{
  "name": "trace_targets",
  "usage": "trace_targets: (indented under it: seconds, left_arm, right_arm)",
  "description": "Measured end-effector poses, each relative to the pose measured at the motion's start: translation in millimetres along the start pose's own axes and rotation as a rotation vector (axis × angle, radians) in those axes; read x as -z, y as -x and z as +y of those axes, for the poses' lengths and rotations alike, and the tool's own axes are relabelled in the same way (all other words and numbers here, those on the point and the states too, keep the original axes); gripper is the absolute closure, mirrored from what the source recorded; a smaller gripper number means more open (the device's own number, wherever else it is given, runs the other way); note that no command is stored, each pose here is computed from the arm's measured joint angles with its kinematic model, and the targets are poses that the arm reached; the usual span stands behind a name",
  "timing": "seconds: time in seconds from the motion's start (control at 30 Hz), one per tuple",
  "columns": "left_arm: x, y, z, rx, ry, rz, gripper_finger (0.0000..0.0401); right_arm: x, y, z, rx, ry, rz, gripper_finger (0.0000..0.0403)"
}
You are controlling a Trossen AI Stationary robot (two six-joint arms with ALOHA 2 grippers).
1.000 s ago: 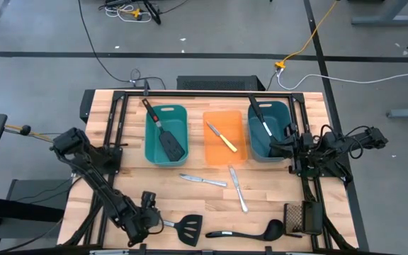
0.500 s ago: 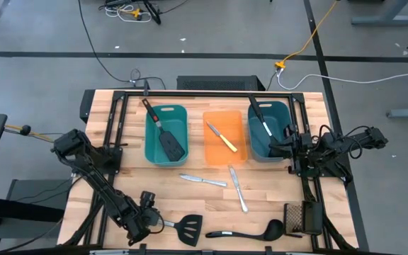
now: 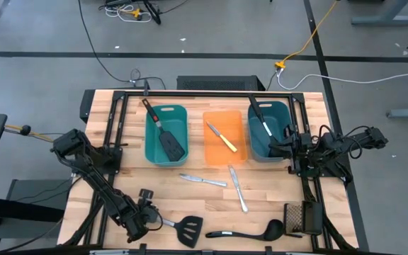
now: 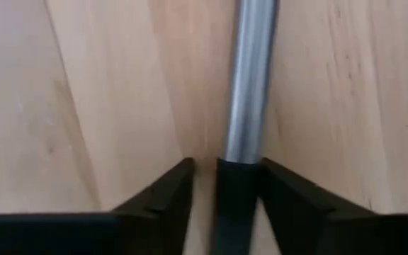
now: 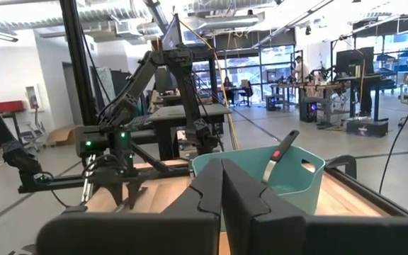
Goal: Pick & Place Kitchen Items
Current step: Put the black spatula into the green bin
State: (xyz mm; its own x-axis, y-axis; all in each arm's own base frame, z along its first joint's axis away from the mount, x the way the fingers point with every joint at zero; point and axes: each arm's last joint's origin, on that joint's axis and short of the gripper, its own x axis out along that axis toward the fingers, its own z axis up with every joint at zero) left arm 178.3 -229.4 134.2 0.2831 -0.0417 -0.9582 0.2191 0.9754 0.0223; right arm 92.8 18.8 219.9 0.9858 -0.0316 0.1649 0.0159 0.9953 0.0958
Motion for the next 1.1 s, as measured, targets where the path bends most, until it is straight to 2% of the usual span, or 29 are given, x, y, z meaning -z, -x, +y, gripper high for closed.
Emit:
trace_targets:
  seconds: [0.1,0.33,0.5,0.57,0.67,0.83,1.0,1.1]
  left_arm:
    - [0.6,-0.3,0.2,0.005,-0.019,0.009,0.0319]
    - [-8.4,10.9,-4.0,-0.024,-0.102,0.036,0.032]
    - [-23.9,43.1,-4.5,-0.113,-0.192,-0.006,0.032]
    - [-29.5,61.9,-2.1,-0.134,-0.203,-0.065,0.032]
    - [-31.0,95.6,6.7,-0.108,-0.197,-0.176,0.032]
    - [-12.4,144.1,34.2,-0.09,-0.149,-0.385,0.032]
    - [11.8,165.0,70.5,-0.074,-0.032,-0.597,0.032]
    - [28.0,169.2,89.5,-0.009,0.038,-0.711,0.032]
  right_arm:
    - [0.0,0.0,0.0,0.0,0.0,0.0,0.0396]
    - [0.0,0.0,0.0,0.0,-0.004,0.0,0.0396]
    - [0.0,0.0,0.0,0.0,-0.005,0.0,0.0396]
    - [0.0,0.0,0.0,0.0,-0.006,0.0,0.0396]
    - [0.0,0.0,0.0,-0.001,-0.015,0.0,0.0396]
    - [0.1,0.0,0.0,-0.001,-0.022,0.001,0.0396]
    - [0.3,0.0,0.0,0.0,-0.022,0.003,0.0396]
    - [0.5,0.0,0.0,0.0,-0.024,0.005,0.0396]
